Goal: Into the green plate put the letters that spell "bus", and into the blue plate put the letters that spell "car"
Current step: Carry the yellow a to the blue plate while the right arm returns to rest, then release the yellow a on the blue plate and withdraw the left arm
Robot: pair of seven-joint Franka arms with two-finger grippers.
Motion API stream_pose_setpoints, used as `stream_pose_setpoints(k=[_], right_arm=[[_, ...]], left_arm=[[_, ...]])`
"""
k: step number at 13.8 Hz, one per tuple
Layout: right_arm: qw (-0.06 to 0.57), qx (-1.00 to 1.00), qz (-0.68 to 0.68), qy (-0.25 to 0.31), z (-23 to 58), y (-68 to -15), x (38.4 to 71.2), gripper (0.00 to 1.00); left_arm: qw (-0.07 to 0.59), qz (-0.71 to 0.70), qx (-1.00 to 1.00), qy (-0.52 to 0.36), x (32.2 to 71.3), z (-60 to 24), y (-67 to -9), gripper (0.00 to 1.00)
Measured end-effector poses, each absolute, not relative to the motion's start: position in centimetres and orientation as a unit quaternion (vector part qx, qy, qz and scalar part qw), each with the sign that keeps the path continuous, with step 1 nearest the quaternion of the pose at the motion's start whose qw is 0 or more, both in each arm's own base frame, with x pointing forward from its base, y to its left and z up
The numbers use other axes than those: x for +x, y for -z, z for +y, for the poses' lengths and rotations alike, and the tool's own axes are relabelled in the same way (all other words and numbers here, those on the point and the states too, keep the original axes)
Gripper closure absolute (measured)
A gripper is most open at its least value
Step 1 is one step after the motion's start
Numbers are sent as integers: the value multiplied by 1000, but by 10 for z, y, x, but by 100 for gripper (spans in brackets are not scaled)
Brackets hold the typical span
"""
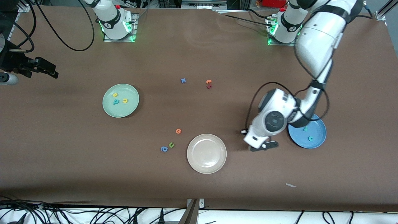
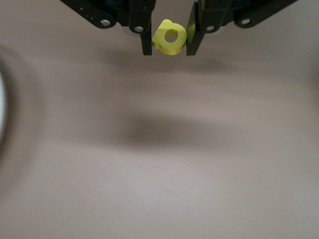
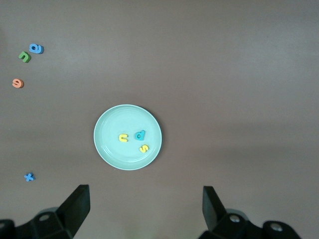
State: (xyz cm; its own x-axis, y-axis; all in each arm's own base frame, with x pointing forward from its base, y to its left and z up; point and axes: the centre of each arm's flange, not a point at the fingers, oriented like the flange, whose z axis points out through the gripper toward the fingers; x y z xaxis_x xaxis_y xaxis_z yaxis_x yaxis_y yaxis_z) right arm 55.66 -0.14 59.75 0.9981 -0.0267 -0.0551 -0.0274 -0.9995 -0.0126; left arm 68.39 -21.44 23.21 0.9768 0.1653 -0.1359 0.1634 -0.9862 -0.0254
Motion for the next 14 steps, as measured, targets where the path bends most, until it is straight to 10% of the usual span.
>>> stream_pose_setpoints(k=[10,14], right_arm=[[0,-1000,11,-27,0,-598,557,0],[-2,-1000,11,-27,0,-598,557,0]], left_arm=[[24,52,-992,-117,702,5,-234,68],[52,78,-987,-129,698,11,-229,34]])
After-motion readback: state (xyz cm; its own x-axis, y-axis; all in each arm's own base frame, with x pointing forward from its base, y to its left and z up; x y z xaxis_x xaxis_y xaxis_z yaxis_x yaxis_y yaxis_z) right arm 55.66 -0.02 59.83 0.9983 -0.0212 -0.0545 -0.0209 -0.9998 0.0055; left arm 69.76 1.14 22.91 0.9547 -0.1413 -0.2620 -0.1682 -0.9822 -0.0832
